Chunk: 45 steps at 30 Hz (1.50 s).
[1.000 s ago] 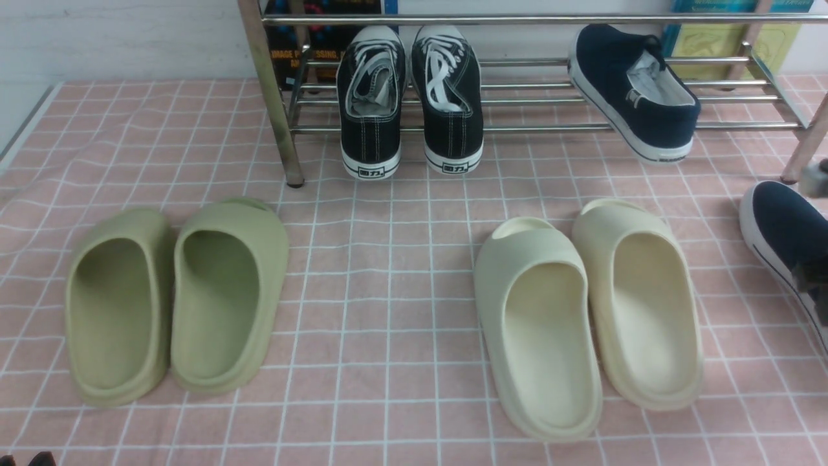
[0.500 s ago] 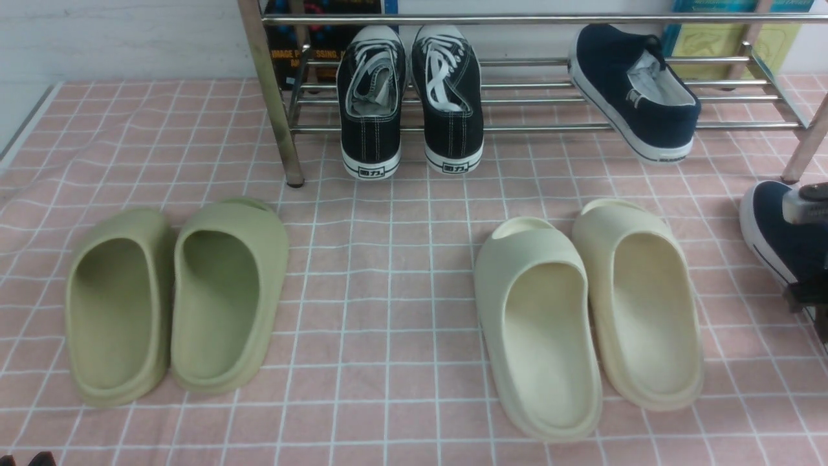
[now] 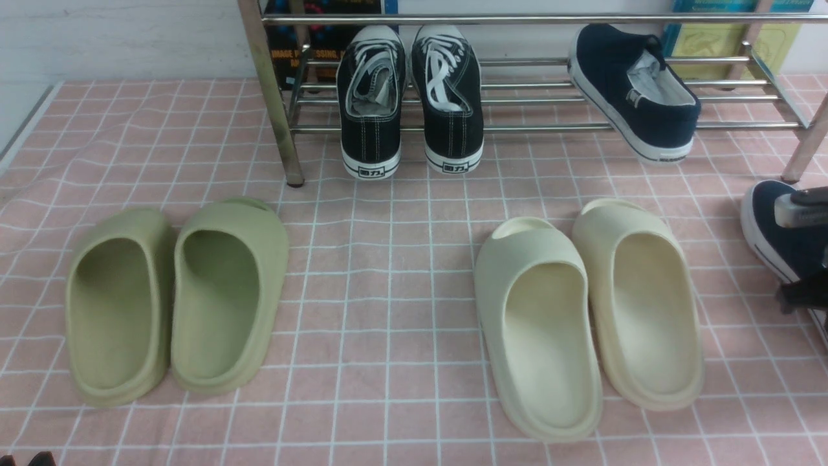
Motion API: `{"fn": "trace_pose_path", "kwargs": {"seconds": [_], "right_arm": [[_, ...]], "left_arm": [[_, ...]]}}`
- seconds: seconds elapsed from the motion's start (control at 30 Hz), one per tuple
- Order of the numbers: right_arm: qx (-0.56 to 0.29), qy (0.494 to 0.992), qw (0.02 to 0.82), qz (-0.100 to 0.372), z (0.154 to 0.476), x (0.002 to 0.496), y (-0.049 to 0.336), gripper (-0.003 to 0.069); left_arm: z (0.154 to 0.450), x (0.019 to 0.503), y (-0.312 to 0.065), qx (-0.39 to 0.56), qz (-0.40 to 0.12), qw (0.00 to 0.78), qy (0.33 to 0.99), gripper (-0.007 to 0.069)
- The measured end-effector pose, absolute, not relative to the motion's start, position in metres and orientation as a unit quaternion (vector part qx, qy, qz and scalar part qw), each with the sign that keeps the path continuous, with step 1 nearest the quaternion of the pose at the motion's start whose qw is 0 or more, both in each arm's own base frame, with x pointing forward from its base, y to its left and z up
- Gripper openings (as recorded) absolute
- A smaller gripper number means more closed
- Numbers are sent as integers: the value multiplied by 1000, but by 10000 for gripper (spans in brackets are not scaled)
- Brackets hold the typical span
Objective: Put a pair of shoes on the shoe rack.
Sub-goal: Use the right arm to grab the shoe closest to it, then use the right arm to put a shoe into the shoe rack
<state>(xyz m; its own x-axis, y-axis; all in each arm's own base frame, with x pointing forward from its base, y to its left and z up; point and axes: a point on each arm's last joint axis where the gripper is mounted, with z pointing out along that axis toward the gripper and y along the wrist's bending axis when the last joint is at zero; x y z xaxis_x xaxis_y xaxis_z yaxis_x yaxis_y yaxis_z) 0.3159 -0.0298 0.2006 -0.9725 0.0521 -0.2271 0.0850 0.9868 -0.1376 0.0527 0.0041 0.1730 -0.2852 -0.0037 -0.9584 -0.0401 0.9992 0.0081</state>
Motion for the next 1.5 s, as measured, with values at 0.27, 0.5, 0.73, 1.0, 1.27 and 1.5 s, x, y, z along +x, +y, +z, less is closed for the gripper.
{"fn": "trace_pose_path", "kwargs": {"seconds": [0.27,0.5,0.73,1.0,1.27,1.5], "right_arm": [[6,973,222,-64,283,325,-1,15],[-1,974,220,-58,295,354,2,15],[-14,981,186,-57,278,381,4,15],[-16,981,187,-56,269,409,5,15],[-30,973,221,-54,269,459,8,15],[-60,969,238,-35,257,502,14,15]], "left_arm": [[173,53,4,-14,15,597,802,240],[173,53,4,-14,15,597,802,240],[173,53,4,-14,15,597,802,240],[173,53,4,-14,15,597,802,240],[173,53,4,-14,15,597,802,240],[173,53,4,-14,15,597,802,240]]}}
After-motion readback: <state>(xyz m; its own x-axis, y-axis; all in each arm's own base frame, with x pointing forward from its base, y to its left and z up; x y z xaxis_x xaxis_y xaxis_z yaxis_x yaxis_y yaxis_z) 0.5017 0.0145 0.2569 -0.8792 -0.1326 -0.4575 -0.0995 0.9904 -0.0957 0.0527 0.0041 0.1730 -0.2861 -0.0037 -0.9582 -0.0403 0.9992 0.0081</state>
